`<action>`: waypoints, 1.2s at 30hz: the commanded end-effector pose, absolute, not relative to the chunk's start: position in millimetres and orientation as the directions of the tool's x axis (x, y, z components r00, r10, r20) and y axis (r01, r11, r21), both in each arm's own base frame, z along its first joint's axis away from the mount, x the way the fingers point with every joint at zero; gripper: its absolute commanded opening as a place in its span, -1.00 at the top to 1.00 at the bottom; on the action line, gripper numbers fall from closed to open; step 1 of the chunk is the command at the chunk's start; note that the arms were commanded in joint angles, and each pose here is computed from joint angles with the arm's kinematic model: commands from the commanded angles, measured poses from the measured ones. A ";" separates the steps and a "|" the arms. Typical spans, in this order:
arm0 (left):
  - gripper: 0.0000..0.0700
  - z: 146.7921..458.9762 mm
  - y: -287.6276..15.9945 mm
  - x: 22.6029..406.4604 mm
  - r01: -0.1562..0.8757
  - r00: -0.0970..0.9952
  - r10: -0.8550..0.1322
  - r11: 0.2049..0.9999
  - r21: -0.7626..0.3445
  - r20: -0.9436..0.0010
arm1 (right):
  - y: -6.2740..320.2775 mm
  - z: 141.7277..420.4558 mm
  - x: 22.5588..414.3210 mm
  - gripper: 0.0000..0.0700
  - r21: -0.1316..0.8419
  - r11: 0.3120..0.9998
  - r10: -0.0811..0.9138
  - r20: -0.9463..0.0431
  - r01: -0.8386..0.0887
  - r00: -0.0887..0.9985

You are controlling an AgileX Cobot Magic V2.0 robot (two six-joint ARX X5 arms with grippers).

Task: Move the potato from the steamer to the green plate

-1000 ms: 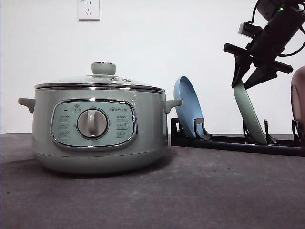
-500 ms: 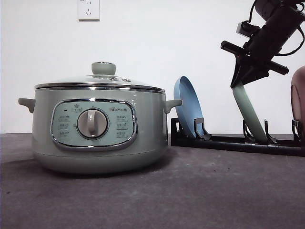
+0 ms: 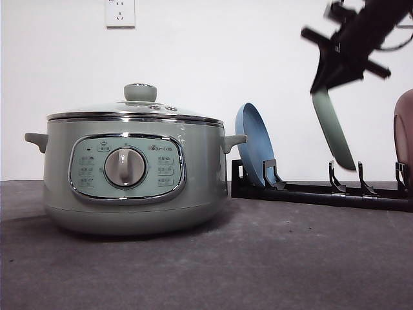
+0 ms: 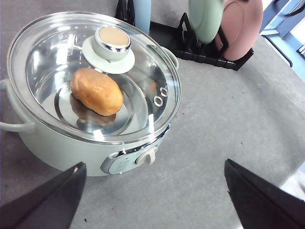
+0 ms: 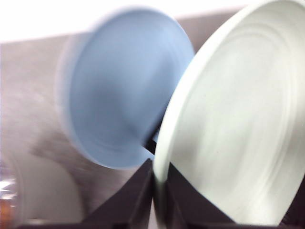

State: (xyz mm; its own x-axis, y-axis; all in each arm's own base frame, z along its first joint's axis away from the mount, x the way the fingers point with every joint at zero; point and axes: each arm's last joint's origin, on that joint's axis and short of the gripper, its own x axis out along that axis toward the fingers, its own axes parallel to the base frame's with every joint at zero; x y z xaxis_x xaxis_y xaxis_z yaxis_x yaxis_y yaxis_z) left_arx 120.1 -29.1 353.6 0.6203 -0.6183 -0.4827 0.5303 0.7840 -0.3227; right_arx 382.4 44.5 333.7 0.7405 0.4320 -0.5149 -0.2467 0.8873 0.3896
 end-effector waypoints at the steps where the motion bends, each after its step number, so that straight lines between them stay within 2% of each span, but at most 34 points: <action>1: -0.70 360.1 -29.5 120.4 0.553 0.628 -0.625 0.778 -0.299 -0.464 | 47.5 350.2 379.3 0.98 0.374 0.882 0.445 -0.468 -0.285 0.763; 6: -0.70 360.2 -29.5 120.3 0.553 0.628 -0.625 0.778 -0.299 -0.464 | 57.2 374.5 354.8 0.98 0.332 0.876 0.471 -0.441 -0.349 0.764; 10: -0.70 360.2 -29.5 120.3 0.553 0.628 -0.625 0.778 -0.299 -0.464 | 68.2 391.6 327.1 0.98 0.271 0.872 0.490 -0.457 -0.408 0.743; 15: -0.70 360.3 -29.6 120.6 0.554 0.630 -0.625 0.778 -0.298 -0.462 | 82.7 407.6 289.7 0.98 0.157 0.874 0.472 -0.503 -0.460 0.724; 20: -0.70 360.6 -29.6 120.7 0.556 0.631 -0.625 0.777 -0.294 -0.460 | 100.1 412.0 250.7 0.98 0.025 0.858 0.421 -0.605 -0.512 0.676; 25: -0.70 360.6 -29.6 120.7 0.556 0.631 -0.625 0.777 -0.294 -0.460 | 123.9 404.0 218.6 0.98 -0.082 0.815 0.341 -0.732 -0.574 0.589; 29: -0.70 360.6 -29.6 120.6 0.556 0.631 -0.625 0.777 -0.294 -0.460 | 143.9 391.2 194.7 0.98 -0.141 0.752 0.269 -0.826 -0.644 0.495; 36: -0.70 360.5 -29.6 120.7 0.556 0.631 -0.625 0.777 -0.294 -0.460 | 175.5 346.7 164.8 0.99 -0.227 0.680 0.140 -0.893 -0.697 0.428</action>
State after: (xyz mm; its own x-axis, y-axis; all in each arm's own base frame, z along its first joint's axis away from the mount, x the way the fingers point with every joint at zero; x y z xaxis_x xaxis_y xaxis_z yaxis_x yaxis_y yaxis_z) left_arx 120.3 -29.1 353.9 0.6221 -0.6183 -0.4803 0.5318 0.7839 -0.3204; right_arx 164.9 170.6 350.4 0.4259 0.1528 -0.8918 -0.7098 0.6677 -0.2246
